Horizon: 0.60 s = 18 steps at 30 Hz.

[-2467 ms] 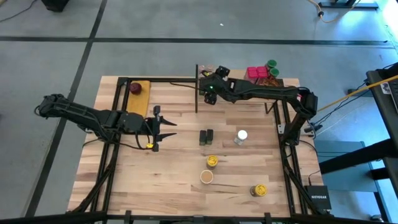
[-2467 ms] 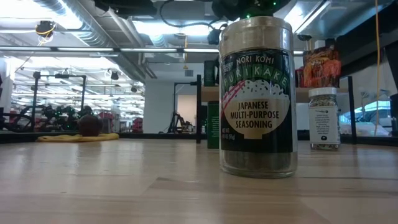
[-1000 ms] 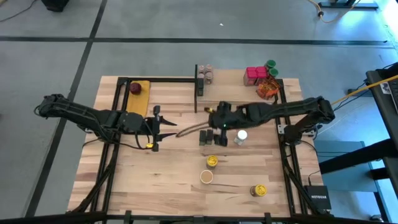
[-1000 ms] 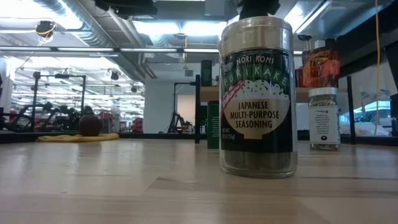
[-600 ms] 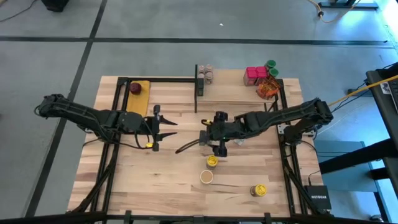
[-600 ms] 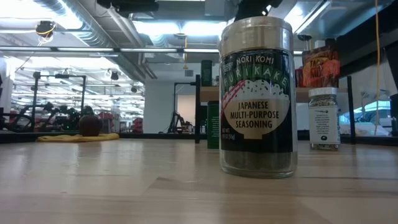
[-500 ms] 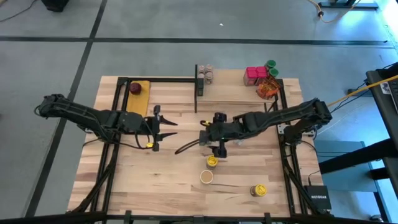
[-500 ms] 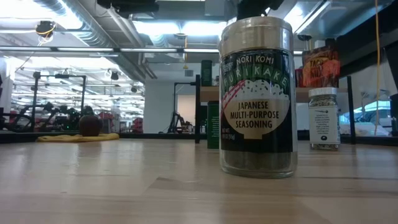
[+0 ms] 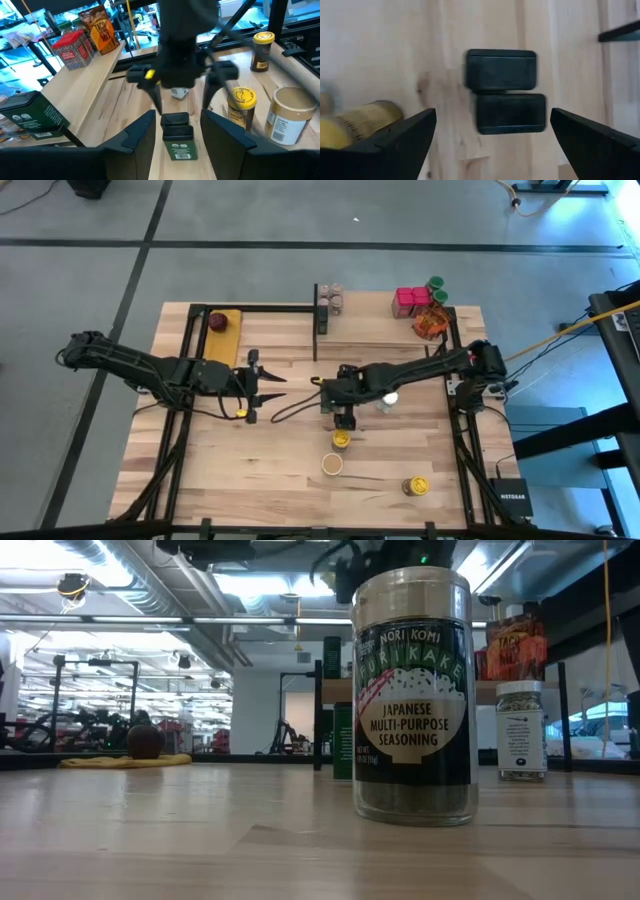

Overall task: Shelf spices
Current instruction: Put the right black seasoning can on the shelf and align it with the other black seasoning can

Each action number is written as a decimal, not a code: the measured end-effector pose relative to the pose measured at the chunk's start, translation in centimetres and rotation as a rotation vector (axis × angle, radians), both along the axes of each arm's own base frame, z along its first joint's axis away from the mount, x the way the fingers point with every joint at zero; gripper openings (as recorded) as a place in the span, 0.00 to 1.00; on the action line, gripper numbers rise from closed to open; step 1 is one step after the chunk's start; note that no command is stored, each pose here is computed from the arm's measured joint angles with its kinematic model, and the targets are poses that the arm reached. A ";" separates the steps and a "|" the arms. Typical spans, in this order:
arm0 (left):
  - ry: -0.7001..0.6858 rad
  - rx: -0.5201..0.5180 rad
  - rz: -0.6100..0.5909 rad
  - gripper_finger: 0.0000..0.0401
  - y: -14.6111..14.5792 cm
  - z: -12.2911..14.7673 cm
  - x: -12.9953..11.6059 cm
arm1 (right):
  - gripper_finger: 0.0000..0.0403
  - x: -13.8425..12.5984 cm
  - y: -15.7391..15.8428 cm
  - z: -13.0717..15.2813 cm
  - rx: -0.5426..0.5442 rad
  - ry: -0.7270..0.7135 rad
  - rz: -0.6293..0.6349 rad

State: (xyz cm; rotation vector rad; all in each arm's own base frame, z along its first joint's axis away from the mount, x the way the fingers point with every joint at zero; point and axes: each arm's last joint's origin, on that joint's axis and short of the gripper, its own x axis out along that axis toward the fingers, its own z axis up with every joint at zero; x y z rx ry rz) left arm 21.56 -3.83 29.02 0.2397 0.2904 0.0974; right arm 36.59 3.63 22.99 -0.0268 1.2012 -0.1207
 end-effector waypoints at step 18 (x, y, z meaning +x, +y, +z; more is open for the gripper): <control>0.001 0.003 -0.001 0.37 0.0 0.0 0.0 | 0.99 1.4 -2.1 -3.9 -0.021 0.109 -0.011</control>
